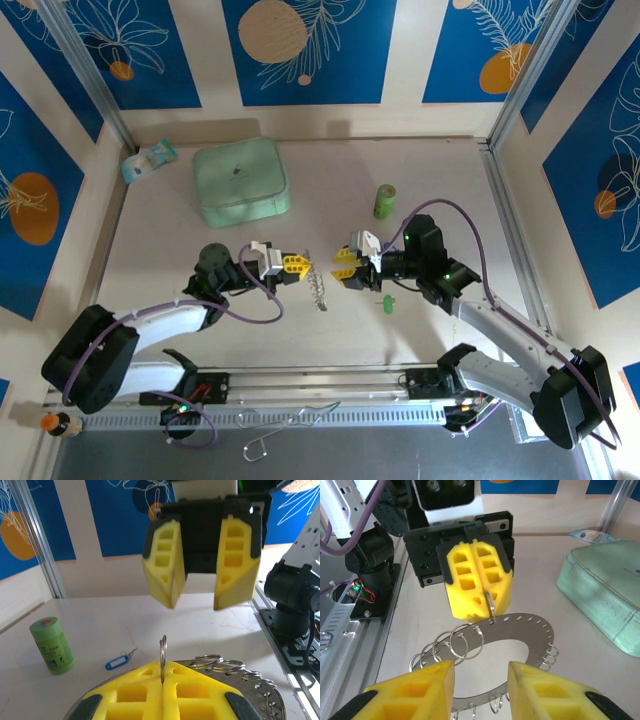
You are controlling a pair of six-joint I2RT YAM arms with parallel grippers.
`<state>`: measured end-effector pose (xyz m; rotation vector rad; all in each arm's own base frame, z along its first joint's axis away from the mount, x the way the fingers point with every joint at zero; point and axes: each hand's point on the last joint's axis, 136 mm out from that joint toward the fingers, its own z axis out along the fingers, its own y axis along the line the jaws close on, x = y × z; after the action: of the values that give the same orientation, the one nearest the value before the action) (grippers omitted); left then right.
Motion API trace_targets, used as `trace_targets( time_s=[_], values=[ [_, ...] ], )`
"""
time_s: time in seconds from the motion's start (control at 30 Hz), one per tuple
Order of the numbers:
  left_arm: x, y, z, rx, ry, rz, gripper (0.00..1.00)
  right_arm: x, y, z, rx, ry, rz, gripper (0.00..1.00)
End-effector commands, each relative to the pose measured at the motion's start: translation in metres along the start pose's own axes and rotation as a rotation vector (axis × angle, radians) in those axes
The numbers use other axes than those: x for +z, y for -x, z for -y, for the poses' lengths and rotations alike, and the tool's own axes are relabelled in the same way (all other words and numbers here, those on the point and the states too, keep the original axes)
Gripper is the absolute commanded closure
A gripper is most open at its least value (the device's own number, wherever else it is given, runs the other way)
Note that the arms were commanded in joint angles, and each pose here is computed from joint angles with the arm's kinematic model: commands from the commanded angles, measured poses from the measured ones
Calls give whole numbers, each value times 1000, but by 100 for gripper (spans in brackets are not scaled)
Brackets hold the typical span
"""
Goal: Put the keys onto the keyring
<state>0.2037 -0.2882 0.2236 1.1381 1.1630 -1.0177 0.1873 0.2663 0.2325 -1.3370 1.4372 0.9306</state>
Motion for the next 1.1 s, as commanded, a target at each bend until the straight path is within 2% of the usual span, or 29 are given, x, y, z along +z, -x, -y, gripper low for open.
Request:
trace_targets(
  time_s=[0.0,0.17,0.37,0.73,0.97,1.07],
  values=[
    [0,18,5,35,-17,82,100,1,5,-6,-46,15,23,64],
    [-2,28,6,13,-11,136,100,-3,17,-8,-41,41,77,65],
    [-1,31,7,2,-31,140,100,-7,24,-9,-45,67,89,65],
    [4,31,10,-27,-83,151,100,13,39,-2,-82,81,128,65],
    [5,31,11,-36,-100,148,100,28,36,6,-87,64,113,69],
    [5,31,12,-37,-105,145,100,33,36,6,-88,74,111,75]
  ],
)
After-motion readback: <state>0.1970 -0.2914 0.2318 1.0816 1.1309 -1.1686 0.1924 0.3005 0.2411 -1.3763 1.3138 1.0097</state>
